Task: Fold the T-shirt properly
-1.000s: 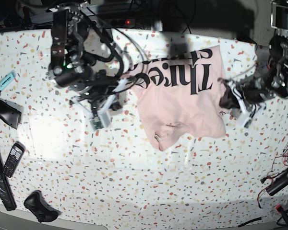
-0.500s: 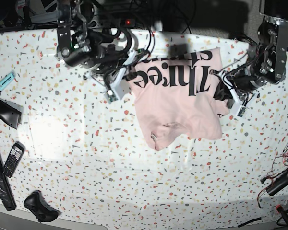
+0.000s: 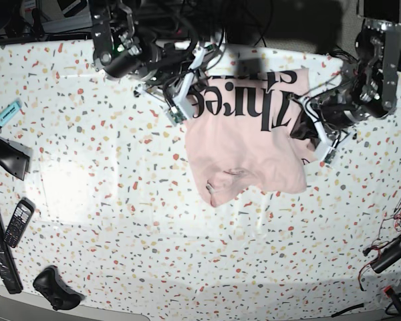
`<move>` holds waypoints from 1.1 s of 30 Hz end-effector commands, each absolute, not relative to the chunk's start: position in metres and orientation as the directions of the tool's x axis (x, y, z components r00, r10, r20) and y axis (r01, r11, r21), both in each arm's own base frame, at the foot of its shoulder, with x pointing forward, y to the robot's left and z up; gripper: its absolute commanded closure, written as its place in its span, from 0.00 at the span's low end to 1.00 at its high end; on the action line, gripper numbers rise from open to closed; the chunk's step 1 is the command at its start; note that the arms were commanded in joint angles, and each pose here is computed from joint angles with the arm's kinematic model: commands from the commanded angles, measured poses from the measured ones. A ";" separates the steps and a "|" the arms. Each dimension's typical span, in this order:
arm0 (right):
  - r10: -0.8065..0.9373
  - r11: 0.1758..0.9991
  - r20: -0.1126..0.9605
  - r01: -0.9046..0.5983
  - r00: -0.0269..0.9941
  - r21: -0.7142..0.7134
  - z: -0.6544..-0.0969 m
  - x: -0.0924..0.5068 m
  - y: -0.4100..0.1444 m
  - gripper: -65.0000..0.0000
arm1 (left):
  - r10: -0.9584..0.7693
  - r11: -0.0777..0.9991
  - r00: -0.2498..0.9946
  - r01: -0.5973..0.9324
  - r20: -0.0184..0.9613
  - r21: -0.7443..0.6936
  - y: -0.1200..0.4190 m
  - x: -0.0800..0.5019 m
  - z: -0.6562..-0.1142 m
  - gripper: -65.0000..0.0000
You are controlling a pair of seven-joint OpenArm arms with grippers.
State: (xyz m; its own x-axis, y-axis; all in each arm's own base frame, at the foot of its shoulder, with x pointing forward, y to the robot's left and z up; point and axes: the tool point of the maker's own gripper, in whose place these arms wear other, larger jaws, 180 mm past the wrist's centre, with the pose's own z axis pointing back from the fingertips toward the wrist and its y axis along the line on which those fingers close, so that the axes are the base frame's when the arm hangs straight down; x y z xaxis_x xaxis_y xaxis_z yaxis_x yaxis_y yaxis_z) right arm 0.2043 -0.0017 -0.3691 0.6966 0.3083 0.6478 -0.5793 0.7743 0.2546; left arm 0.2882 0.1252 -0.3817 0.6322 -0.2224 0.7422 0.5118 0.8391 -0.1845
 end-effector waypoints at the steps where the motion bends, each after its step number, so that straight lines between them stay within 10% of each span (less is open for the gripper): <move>1: 0.278 0.785 0.691 -0.572 0.667 0.236 -0.353 0.213 -0.007 1.00 | -0.212 0.846 0.581 0.512 0.786 -0.150 0.132 0.294 -0.361 1.00; 15: 0.182 0.900 0.566 -0.368 0.804 0.234 -0.341 0.132 -0.082 1.00 | -0.137 0.932 0.778 0.310 0.613 -0.185 0.205 0.164 -0.367 1.00; 33: 0.156 0.934 0.051 -0.164 0.986 0.319 -0.475 -0.011 -0.125 1.00 | 0.157 0.909 0.974 -0.077 0.165 -0.409 0.223 -0.001 -0.490 1.00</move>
State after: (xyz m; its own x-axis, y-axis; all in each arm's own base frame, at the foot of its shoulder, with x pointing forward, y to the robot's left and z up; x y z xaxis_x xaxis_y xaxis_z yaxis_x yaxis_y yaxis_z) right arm -0.0139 -0.1243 -0.4790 0.9886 0.1468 0.0342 -0.1500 0.9349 0.3216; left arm -0.0026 0.2191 -0.4946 0.9757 0.1606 0.1489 -0.0862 0.9066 -0.4131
